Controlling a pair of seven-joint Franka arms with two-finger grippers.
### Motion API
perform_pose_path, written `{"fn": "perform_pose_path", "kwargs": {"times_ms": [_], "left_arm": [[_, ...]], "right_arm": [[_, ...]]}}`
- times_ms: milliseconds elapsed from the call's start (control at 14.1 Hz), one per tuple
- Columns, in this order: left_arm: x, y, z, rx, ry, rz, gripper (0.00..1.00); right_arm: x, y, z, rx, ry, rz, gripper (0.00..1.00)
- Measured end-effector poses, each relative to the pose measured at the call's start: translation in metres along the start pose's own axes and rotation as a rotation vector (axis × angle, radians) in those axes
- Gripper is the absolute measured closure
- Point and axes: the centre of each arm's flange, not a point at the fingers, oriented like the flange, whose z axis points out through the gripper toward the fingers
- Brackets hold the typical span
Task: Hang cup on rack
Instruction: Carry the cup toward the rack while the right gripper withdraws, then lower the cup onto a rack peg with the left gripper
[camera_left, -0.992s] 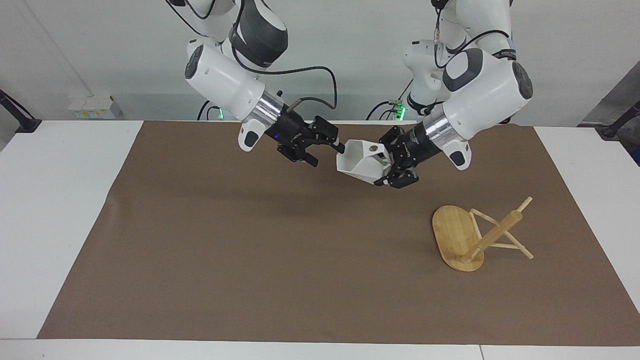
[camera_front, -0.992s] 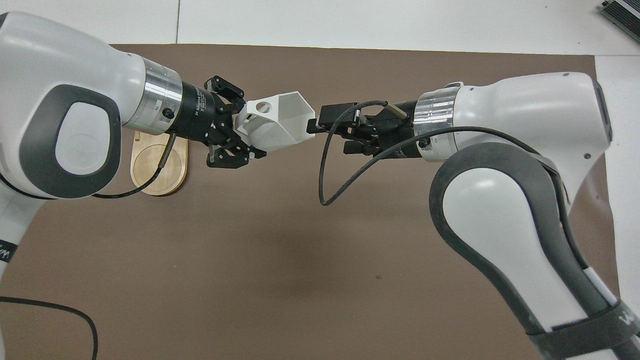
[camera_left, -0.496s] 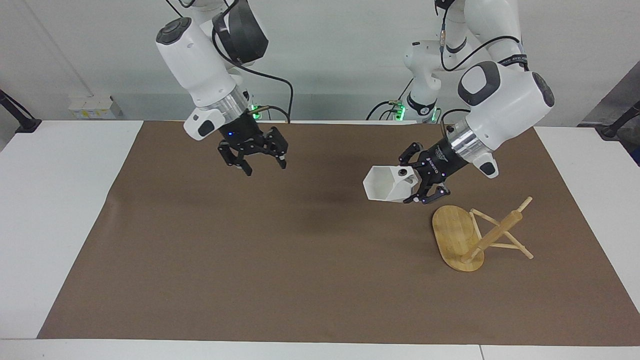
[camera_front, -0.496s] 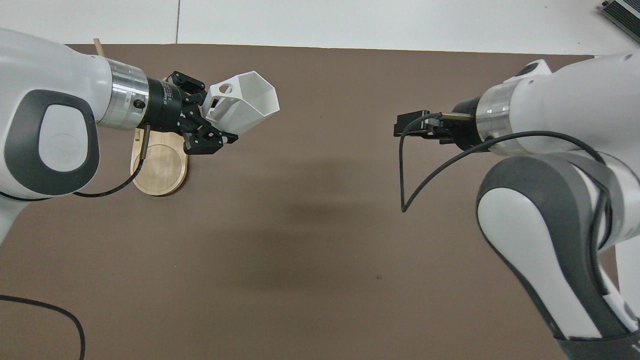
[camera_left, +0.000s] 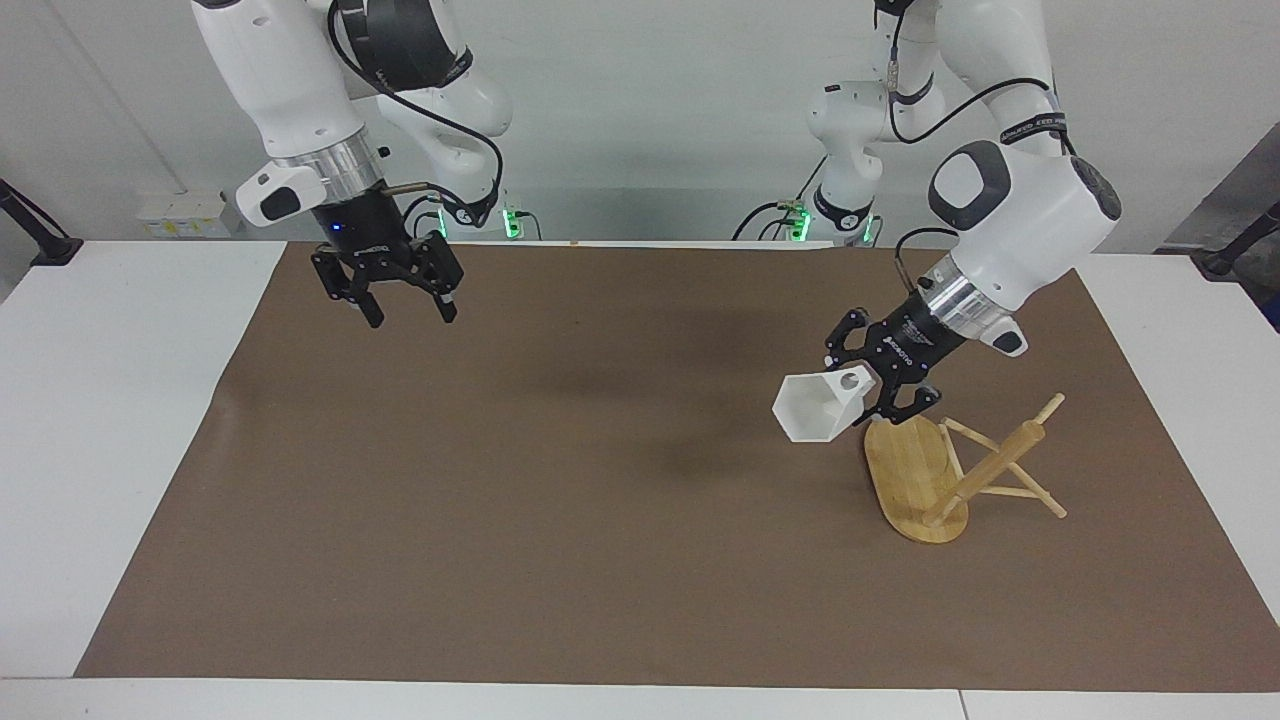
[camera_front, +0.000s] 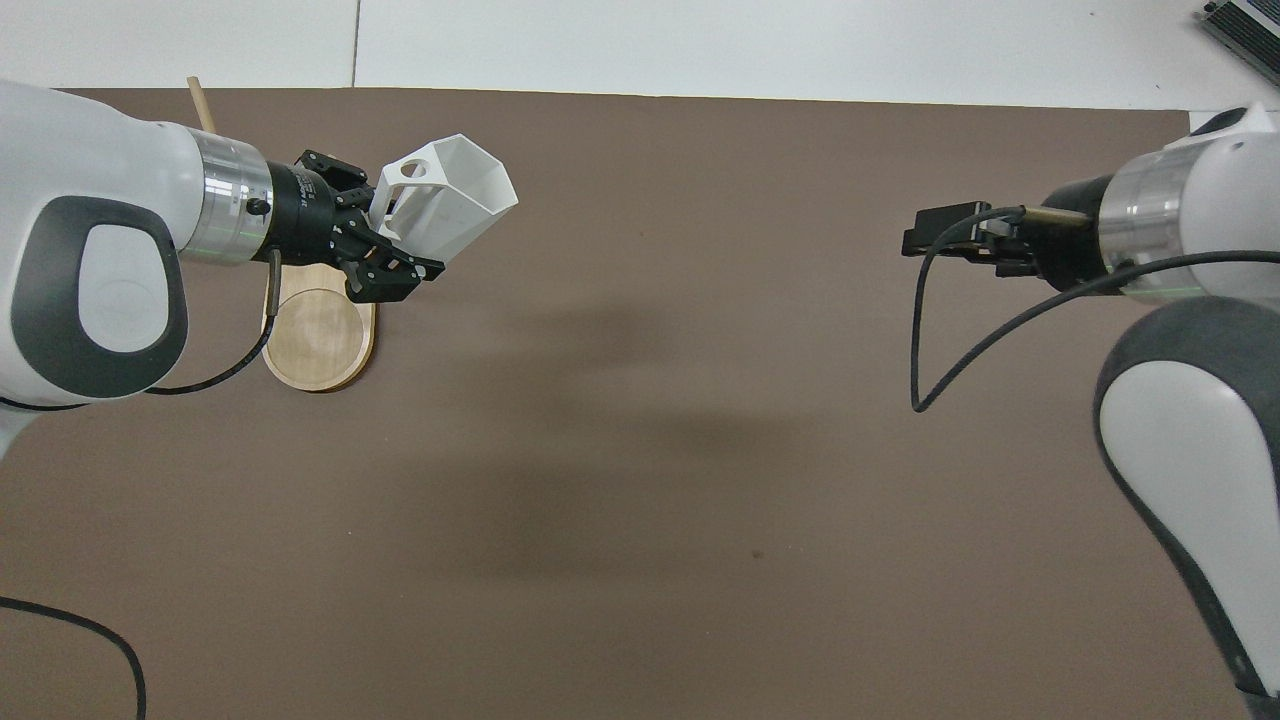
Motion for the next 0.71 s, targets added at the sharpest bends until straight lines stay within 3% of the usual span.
{"fn": "perform_pose_path", "kwargs": {"times_ms": [283, 709], "left_arm": [[0.018, 0.015, -0.005, -0.038, 0.023, -0.14, 0.32], [0.038, 0.039, -0.021, -0.063, 0.011, -0.271, 0.32]], "right_arm": [[0.006, 0.058, -0.007, -0.047, 0.002, -0.015, 0.0], [-0.005, 0.11, -0.012, -0.149, -0.107, -0.044, 0.0]]}}
